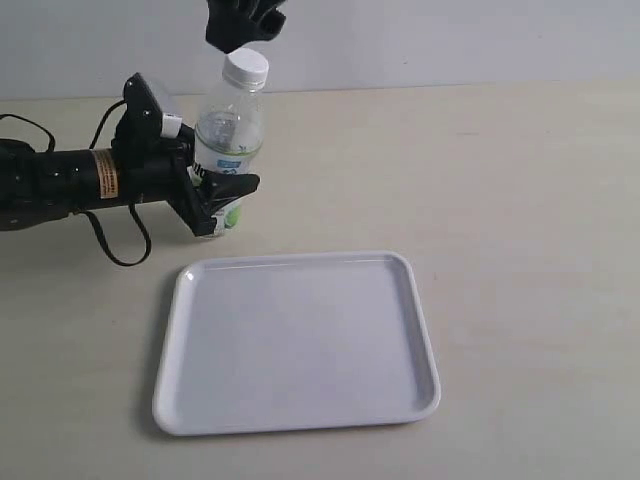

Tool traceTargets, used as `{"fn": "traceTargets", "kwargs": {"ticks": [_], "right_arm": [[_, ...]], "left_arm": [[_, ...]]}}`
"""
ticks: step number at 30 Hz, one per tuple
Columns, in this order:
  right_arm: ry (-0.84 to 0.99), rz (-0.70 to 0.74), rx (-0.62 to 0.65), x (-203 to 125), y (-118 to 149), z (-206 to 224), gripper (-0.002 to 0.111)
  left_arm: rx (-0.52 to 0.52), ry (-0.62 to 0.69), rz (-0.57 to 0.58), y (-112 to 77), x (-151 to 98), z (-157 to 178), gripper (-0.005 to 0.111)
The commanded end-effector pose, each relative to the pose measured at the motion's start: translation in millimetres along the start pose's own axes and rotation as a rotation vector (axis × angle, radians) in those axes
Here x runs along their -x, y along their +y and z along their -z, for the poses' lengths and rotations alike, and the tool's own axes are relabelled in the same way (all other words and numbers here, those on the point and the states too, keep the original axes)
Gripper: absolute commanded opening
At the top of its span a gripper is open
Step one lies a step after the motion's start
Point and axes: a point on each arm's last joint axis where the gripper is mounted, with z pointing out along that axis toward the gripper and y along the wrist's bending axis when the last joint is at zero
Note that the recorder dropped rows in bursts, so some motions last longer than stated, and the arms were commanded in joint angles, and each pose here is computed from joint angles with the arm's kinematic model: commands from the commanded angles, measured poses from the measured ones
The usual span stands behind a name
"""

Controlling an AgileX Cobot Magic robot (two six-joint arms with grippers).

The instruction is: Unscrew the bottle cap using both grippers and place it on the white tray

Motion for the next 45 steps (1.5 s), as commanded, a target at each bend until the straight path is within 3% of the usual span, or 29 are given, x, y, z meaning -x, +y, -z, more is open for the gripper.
{"fn": "traceTargets", "kwargs": {"ticks": [1,4,7,12,22,27,37,45], "right_arm": [[0.03,-0.216,-0.105,0,-10,16,0.076],[0.003,-0.377,-0.179,4,-18,24,0.071],[0.013,-0.384,-0.156,7,-17,29,0.065],[0.033,-0.419,-0.083,9,-14,22,0.069],[0.088,-0.505,-0.038,3,-10,6,0.069],[0.139,-0.576,0.052,1,-1,5,0.069],[0.198,-0.604,0.107,-8,2,-26,0.069],[0.166,-0.601,0.095,-6,0,-32,0.069]], "left_arm": [[-0.01,-0.1,0.034,0.0,14,2,0.0],[-0.016,-0.11,0.04,-0.7,13,1,0.0],[-0.022,-0.13,0.059,-2.6,4,-2,0.0],[-0.005,-0.172,0.077,-3.5,-7,-7,0.0],[-0.017,-0.184,0.0,-5.1,-6,-6,0.0],[-0.016,-0.184,-0.002,-5.1,-6,-6,0.0],[-0.018,-0.184,-0.005,-5.3,-6,-6,0.0],[-0.017,-0.183,-0.083,-5.8,-6,-6,0.0]]}}
